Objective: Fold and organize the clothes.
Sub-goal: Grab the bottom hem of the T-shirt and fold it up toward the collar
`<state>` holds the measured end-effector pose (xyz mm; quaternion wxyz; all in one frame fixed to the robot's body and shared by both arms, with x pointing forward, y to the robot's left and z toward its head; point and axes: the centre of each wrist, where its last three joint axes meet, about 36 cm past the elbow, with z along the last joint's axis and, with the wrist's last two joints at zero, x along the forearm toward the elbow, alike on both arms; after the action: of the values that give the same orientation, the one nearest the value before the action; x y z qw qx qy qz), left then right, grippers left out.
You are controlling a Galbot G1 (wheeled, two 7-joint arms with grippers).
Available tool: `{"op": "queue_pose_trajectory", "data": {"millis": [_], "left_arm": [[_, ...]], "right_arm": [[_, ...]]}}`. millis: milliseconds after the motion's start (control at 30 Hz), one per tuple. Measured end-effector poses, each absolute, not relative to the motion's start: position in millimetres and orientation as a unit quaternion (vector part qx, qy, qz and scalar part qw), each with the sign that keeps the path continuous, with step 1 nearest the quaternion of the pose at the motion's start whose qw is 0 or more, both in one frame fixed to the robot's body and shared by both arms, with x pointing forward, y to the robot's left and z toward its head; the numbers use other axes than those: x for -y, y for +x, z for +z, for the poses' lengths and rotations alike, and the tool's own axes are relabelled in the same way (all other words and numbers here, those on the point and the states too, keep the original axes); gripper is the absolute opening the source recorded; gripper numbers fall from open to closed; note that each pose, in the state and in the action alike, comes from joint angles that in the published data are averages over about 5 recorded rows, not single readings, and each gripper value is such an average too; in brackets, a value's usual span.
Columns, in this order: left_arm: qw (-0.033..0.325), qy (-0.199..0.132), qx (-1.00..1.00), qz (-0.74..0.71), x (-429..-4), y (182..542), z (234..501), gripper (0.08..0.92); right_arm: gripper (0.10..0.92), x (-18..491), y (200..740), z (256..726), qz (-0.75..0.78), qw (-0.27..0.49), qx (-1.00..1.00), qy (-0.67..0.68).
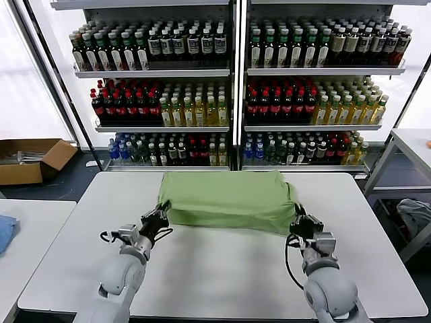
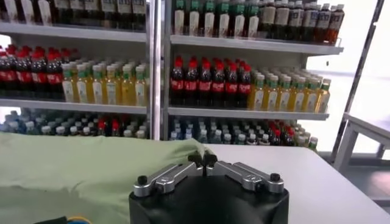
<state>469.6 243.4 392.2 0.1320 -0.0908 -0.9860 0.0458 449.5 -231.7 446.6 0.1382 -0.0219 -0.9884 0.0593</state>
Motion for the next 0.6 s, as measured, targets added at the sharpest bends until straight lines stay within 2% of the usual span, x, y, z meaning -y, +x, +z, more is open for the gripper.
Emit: {"op": "queue_pose_trajectory", "data": {"millis": [333, 467, 600], "left_arm": [[0.158, -0.086, 0.983, 0.033, -246.8, 512.9, 384.2, 0.084], [0.171, -0.082, 0.981, 0.031, -247.1, 521.3, 379.1, 0.092], [0.18, -0.08, 0.98, 0.03, -246.2, 526.1, 378.0, 0.182]], "right_arm": [[0.119, 225.1, 496.5, 436.5, 0.079, 0.164, 0.983, -0.012], [0.207, 221.0, 507.8, 433.8, 0.076, 0.174, 0.982, -0.012], [0.328, 215.3, 517.7, 433.0, 0.059, 0.182, 0.981, -0.018]]}}
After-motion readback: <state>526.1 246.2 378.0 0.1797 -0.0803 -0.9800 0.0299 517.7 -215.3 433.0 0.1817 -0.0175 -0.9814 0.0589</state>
